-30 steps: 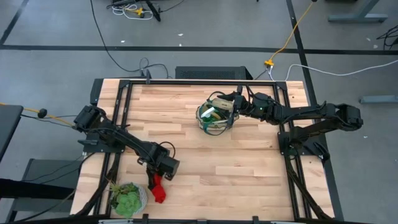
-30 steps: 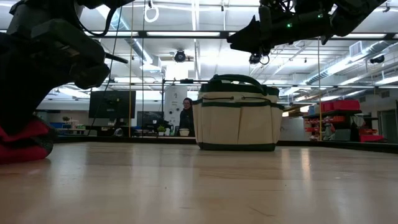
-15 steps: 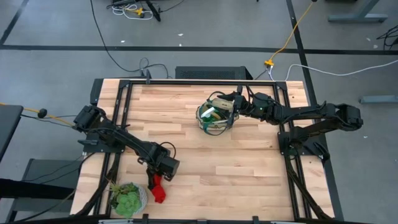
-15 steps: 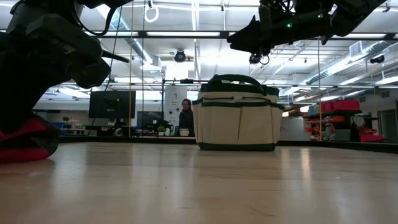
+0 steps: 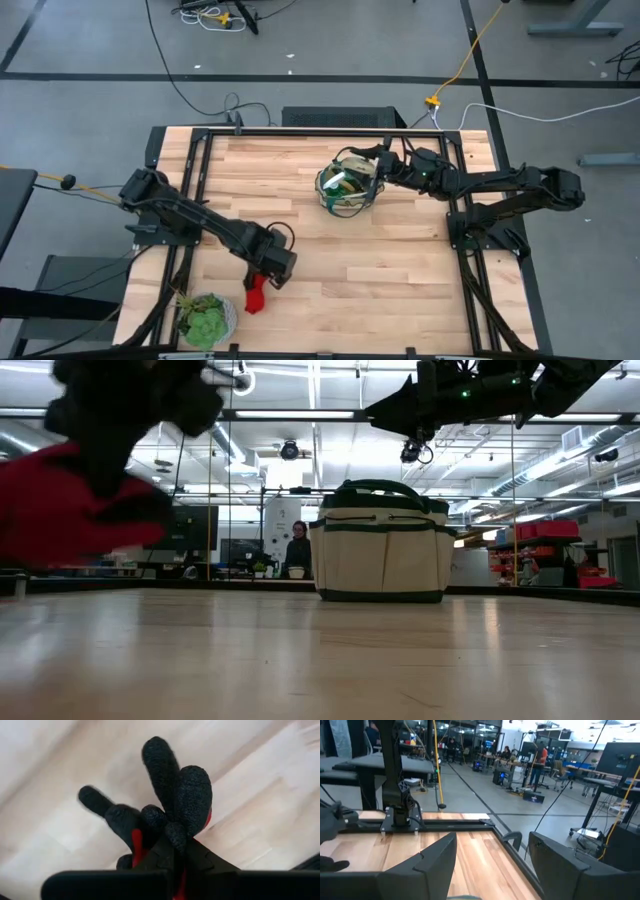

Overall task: Pick & Place Garden tools in Gardening bag
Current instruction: Put the red gloves into the gardening bag

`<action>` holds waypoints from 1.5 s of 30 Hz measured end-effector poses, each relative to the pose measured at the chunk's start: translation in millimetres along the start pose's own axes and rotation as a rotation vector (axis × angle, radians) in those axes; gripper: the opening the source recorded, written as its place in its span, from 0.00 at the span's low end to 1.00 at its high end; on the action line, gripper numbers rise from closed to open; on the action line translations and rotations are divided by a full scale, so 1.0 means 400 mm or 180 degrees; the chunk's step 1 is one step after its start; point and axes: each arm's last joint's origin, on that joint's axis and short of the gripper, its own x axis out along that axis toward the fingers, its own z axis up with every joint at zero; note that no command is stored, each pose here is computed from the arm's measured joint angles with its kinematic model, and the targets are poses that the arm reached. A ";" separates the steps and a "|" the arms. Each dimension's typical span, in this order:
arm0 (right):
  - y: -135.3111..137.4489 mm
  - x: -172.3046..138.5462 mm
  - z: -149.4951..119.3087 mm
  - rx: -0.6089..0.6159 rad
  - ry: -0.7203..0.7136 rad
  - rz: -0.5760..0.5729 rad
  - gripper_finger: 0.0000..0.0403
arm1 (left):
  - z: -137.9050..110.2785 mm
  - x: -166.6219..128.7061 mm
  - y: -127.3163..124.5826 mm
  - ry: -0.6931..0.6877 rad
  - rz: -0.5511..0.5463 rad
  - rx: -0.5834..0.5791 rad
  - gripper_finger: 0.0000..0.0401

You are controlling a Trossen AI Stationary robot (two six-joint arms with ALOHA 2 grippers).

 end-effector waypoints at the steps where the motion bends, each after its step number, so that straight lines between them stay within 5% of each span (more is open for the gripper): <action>1: 0.000 0.000 0.001 0.0001 -0.0016 -0.0003 0.62 | 0.006 -0.018 -0.005 -0.0060 0.0008 0.0067 0.03; 16: -0.001 -0.003 0.005 0.0087 -0.0037 -0.0002 0.62 | 0.112 -0.276 -0.028 -0.1211 0.0164 0.0912 0.03; 34: 0.015 -0.005 0.017 0.0159 -0.0268 0.0752 0.62 | 0.205 -0.430 -0.003 -0.2056 0.0634 0.2207 0.03; 45: 0.009 -0.009 0.050 0.0153 -0.0714 0.0692 0.62 | 0.250 -0.559 -0.004 -0.2784 0.0481 0.2952 0.03</action>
